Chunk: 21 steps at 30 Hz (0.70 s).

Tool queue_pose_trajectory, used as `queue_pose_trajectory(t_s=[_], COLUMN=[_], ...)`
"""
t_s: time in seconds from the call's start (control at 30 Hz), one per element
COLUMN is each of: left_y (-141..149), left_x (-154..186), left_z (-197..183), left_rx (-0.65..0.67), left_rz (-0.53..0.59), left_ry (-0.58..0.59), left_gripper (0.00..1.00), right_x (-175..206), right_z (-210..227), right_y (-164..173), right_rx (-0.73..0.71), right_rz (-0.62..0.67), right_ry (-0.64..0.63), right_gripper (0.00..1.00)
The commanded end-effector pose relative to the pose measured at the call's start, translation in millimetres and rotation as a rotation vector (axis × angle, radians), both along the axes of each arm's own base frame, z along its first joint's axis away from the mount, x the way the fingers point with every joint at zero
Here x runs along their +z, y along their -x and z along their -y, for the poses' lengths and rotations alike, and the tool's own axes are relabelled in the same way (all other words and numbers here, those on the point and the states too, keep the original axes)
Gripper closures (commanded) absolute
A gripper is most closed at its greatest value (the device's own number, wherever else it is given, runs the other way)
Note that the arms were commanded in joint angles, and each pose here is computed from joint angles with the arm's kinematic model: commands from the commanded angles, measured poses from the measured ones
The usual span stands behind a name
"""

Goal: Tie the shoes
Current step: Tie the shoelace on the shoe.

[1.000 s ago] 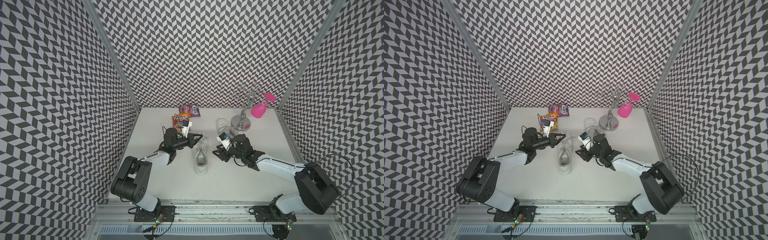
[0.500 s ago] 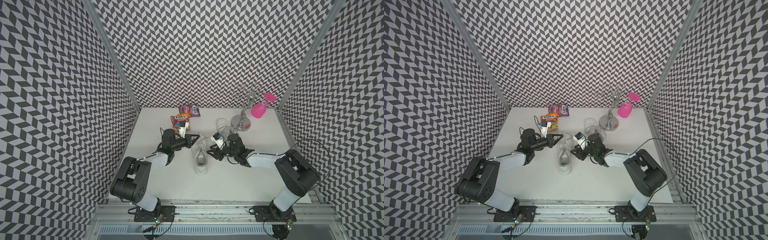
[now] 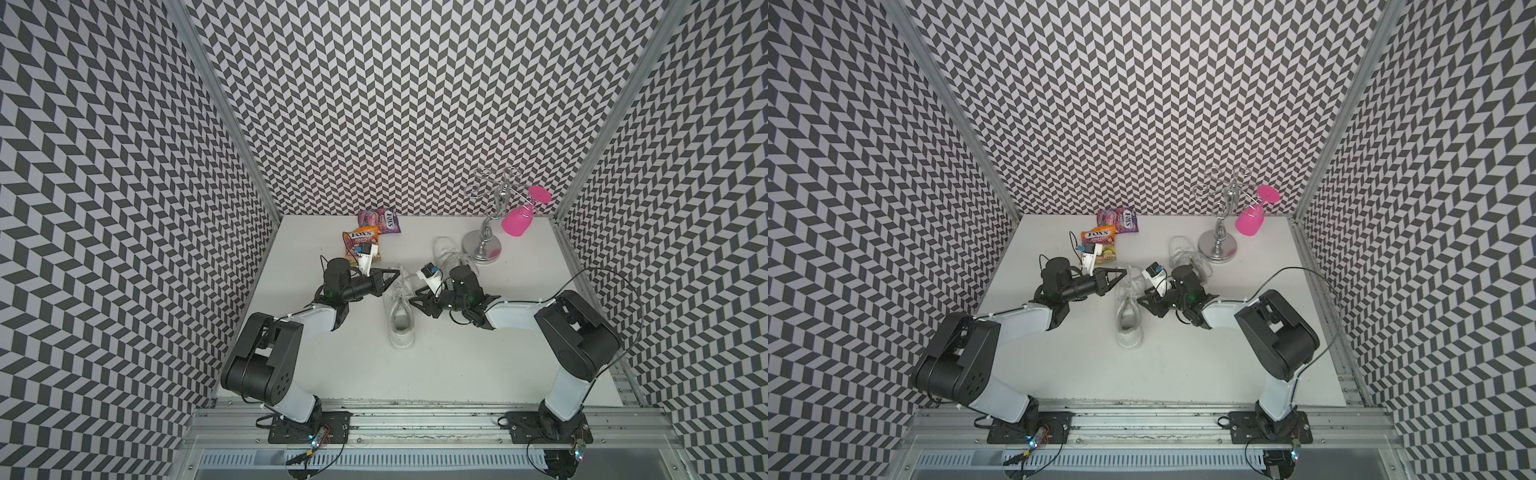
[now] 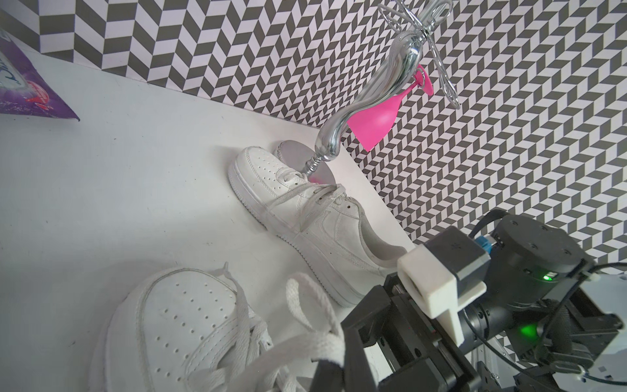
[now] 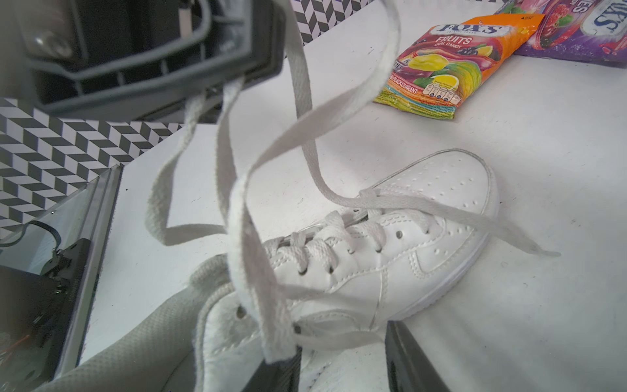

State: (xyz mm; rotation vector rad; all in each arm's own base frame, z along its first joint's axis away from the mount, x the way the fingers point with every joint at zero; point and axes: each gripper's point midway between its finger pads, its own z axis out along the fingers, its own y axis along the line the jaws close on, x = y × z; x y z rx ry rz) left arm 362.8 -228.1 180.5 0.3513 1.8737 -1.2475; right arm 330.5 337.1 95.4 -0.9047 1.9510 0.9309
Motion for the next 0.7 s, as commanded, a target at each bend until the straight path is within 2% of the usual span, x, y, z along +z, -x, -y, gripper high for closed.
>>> queue_pose_trajectory(t_s=[0.0, 0.13, 0.23, 0.3, 0.47, 0.67], left_y=[-1, -3, -4, -5, -3, -6], left_x=[9, 8, 8, 12, 22, 23], left_z=[1, 1, 0, -2, -1, 1], left_rx=[-0.026, -0.033, -0.036, -0.033, -0.045, -0.058], left_rz=[0.027, 0.02, 0.019, 0.029, 0.066, 0.067], left_ry=[0.042, 0.059, 0.078, 0.1, 0.148, 0.198], left_gripper=[0.95, 0.94, 0.9, 0.82, 0.67, 0.61], right_x=[16, 17, 18, 22, 28, 34], right_z=[-14, -16, -12, -4, 8, 15], right_y=[-3, -1, -1, -2, 5, 21], right_rx=[0.039, 0.056, 0.04, 0.002, -0.038, -0.041], right_rz=[0.048, 0.053, 0.062, 0.077, 0.069, 0.039], right_ry=[-0.066, -0.08, -0.063, -0.045, -0.013, 0.006], right_gripper=[0.61, 0.72, 0.91, 1.0, 1.0, 1.0])
